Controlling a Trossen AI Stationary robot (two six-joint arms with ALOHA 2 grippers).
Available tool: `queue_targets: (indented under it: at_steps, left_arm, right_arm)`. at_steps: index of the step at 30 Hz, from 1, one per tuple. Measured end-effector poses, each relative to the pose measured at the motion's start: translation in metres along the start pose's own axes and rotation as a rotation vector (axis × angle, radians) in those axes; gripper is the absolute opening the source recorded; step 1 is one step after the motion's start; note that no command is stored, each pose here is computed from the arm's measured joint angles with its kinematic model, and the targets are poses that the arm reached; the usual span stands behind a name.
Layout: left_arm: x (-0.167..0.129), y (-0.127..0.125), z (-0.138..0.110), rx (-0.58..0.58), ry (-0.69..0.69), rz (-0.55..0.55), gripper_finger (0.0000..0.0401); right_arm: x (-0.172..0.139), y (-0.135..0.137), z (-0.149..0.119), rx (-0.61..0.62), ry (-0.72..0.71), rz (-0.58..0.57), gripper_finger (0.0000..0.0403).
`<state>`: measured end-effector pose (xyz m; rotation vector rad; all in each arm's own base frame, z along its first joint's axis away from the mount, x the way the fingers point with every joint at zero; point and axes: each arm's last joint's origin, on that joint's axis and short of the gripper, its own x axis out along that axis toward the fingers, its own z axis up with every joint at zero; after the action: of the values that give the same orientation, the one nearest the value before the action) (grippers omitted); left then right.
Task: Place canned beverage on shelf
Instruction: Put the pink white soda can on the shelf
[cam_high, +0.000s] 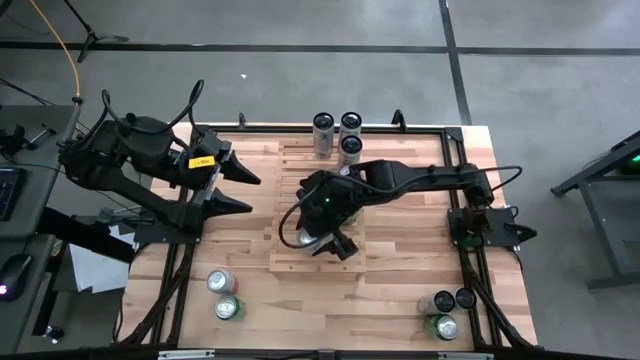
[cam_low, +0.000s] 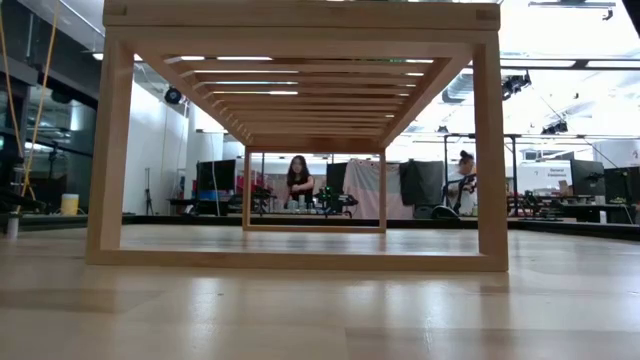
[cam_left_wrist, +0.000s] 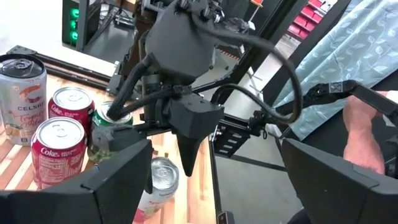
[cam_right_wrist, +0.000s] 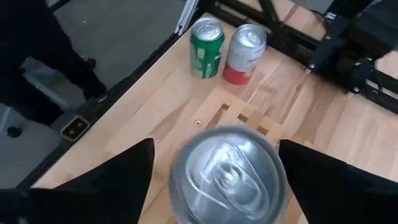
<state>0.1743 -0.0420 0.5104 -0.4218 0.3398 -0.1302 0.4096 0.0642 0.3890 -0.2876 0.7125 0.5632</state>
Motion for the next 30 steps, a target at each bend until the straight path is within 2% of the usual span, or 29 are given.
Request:
queue_targets:
  at_steps: [8,14,21,30]
  left_arm:
    - [0.000,0.000,-0.001,0.010,0.005,0.003,0.0349]
    - [-0.001,0.000,-0.001,0.022,0.005,0.002,0.0349]
    - [-0.002,0.002,0.000,0.100,-0.024,0.062,0.0349]
    - [-0.002,0.005,0.002,0.211,-0.060,0.170,0.0349]
  right_arm:
    - [-0.023,-0.008,0.012,0.046,-0.071,-0.059,0.0330]
    - [-0.041,-0.009,0.021,0.233,-0.122,-0.089,0.0330]
    - [-0.042,0.020,0.023,0.453,-0.010,-0.296,0.0330]
    - [-0.034,0.067,0.037,0.675,-0.080,-0.569,0.0330]
